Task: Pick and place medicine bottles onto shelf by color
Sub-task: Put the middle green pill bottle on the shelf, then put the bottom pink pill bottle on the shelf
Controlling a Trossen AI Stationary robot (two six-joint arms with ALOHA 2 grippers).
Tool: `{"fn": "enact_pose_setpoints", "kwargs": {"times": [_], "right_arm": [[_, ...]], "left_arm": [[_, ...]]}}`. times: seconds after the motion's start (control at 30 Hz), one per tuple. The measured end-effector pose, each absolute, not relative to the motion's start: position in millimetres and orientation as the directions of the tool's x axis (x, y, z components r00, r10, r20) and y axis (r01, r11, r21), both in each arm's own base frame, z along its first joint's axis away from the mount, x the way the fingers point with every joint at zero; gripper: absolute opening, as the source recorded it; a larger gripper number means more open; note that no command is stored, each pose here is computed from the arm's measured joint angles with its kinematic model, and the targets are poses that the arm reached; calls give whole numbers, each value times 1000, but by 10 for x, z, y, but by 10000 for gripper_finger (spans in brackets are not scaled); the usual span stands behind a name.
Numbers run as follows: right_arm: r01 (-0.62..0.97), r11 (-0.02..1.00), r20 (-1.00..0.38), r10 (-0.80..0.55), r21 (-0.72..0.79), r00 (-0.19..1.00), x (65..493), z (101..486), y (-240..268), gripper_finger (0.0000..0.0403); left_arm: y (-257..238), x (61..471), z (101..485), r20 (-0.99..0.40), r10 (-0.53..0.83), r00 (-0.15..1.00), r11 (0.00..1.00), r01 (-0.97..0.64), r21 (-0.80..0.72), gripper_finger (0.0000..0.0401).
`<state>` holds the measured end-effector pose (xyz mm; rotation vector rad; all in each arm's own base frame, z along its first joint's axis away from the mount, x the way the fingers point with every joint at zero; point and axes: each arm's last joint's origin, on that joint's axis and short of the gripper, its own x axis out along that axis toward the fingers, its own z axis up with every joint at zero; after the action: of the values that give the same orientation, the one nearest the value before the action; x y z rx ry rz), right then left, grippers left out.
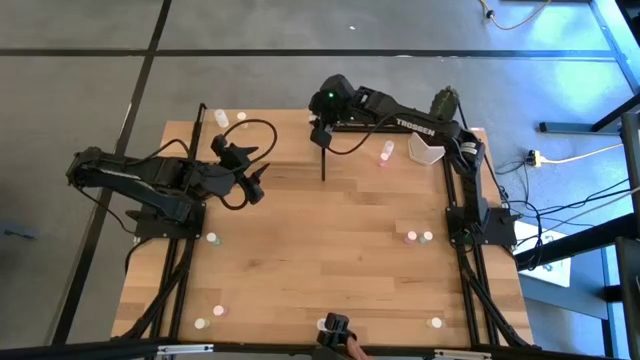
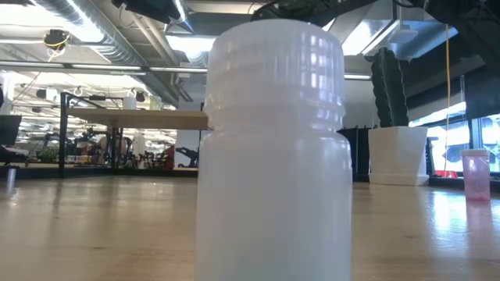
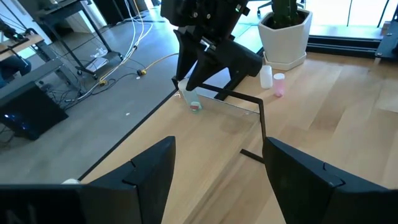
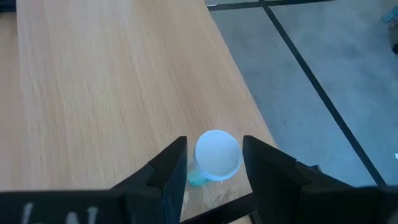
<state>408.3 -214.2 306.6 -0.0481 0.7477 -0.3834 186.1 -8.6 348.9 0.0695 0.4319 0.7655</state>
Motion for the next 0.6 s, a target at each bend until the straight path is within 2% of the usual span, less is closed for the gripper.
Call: {"fn": "enact_pose_setpoints", "kwargs": {"times": [0.37, 0.6], "right_arm": [[330, 930, -626, -355, -161, 694, 4052, 3411, -2119, 158], [220, 969, -681, -235, -110, 693, 3938, 3772, -1913, 158]], "left_arm": [[-86, 1859, 3486, -355, 684, 637, 723, -655, 219, 235], [-121, 1780, 3534, -349, 647, 677, 756, -628, 184, 235]]}}
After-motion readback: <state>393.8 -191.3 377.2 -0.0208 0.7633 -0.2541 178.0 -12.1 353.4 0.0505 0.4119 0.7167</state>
